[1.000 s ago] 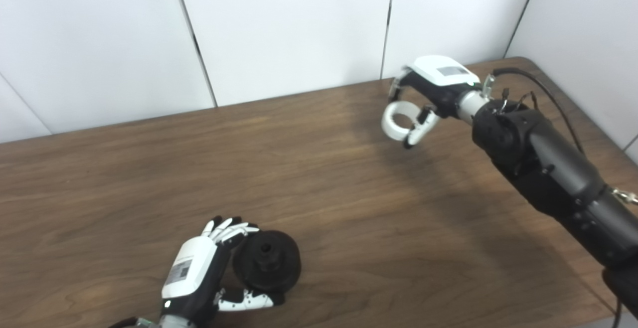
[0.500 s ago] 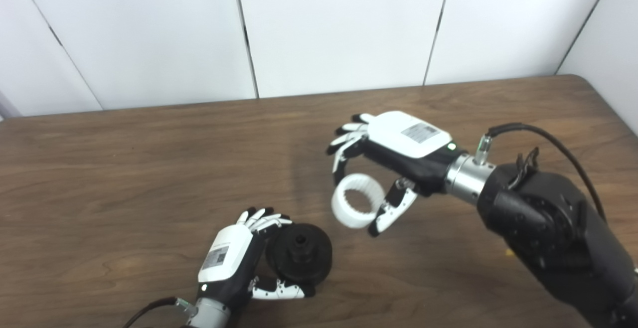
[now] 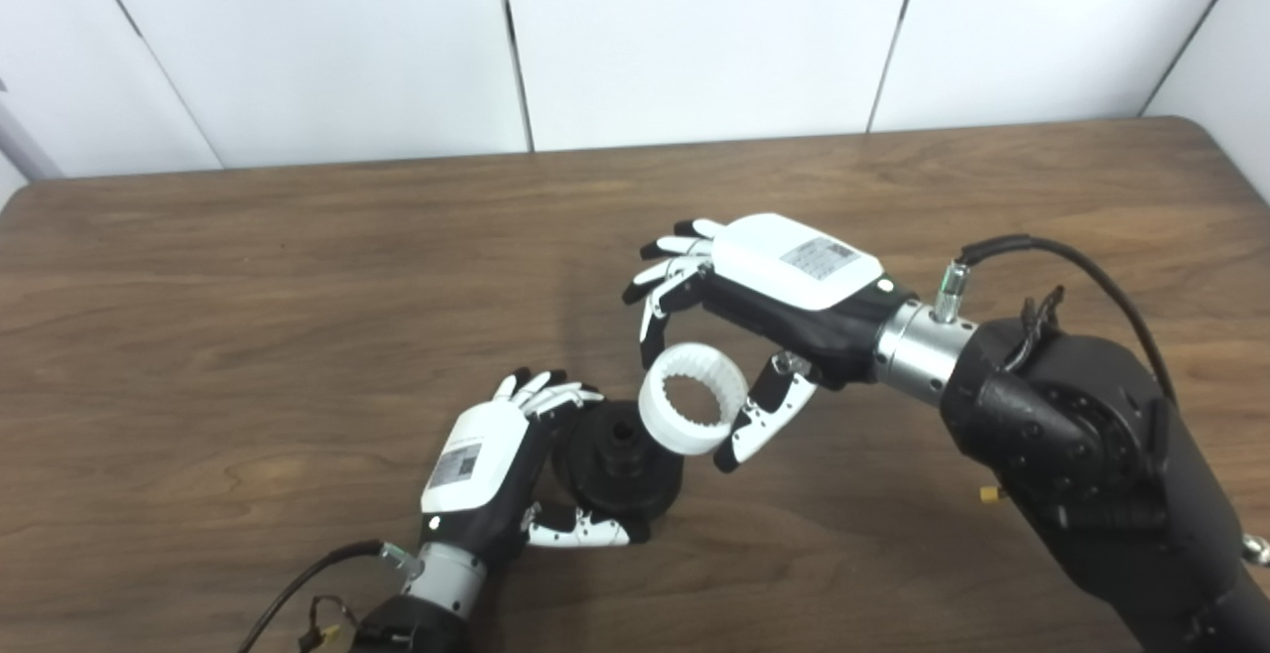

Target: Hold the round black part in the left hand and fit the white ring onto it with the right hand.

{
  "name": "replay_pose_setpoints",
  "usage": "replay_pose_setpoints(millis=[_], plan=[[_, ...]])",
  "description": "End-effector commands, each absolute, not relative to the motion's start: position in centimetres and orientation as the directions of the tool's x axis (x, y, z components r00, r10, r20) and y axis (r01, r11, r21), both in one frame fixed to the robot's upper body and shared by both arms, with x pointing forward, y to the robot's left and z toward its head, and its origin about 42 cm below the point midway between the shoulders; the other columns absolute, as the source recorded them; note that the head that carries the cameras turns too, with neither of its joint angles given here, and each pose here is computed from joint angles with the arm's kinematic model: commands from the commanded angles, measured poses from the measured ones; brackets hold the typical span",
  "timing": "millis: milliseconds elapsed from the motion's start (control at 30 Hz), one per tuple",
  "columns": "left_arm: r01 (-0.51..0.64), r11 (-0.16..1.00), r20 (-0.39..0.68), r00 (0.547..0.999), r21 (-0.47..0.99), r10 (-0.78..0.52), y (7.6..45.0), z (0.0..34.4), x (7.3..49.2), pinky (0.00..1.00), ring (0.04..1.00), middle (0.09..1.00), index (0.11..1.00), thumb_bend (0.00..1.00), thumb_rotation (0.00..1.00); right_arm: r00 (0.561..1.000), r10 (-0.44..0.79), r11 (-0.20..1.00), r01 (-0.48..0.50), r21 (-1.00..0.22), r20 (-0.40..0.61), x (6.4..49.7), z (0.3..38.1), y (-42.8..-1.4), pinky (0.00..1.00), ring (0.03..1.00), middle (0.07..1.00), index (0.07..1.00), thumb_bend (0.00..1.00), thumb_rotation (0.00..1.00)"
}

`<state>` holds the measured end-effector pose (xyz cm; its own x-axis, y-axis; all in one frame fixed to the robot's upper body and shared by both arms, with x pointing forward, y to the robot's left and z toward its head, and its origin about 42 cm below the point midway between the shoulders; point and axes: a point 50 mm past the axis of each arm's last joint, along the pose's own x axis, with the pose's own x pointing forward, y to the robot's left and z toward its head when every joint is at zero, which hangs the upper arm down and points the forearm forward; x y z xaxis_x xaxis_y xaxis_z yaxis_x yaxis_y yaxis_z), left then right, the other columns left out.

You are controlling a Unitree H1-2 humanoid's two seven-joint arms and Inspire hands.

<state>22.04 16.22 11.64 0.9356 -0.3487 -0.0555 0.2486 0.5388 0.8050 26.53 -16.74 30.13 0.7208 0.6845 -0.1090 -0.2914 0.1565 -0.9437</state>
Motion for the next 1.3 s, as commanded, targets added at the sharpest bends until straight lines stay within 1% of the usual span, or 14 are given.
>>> replay_pose_setpoints(millis=[0,267,600,900,1267], plan=[[0.305,0.501,-0.114,0.92,0.81,-0.376,15.5,11.0,21.5,1.0,0.92,0.811,0.482,0.53,0.07,0.713,0.7,0.17,-0.233,-0.958,-0.05,26.6,30.7,-16.4,1.0,0.942,0.828,0.483,0.53,0.14],[0.304,0.492,-0.115,0.919,0.816,-0.376,15.3,11.3,21.7,1.0,0.922,0.809,0.482,0.53,0.07,0.691,0.721,0.171,-0.262,-0.95,-0.06,26.9,29.2,-15.1,1.0,0.947,0.833,0.483,0.53,0.14],[0.304,0.487,-0.115,0.918,0.819,-0.379,15.3,11.5,21.9,1.0,0.923,0.807,0.483,0.53,0.07,0.679,0.73,0.159,-0.274,-0.949,-0.074,27.8,27.9,-13.8,1.0,0.943,0.833,0.483,0.53,0.14],[0.306,0.494,-0.113,0.917,0.814,-0.382,15.3,11.6,21.9,1.0,0.915,0.801,0.481,0.53,0.07,0.69,0.719,0.158,-0.279,-0.947,-0.083,28.6,27.1,-13.0,1.0,0.949,0.841,0.483,0.53,0.14],[0.307,0.502,-0.113,0.918,0.809,-0.38,15.2,12.0,21.9,1.0,0.92,0.807,0.482,0.53,0.07,0.685,0.721,0.121,-0.268,-0.956,-0.101,28.6,26.2,-13.3,1.0,0.943,0.832,0.483,0.53,0.14]])
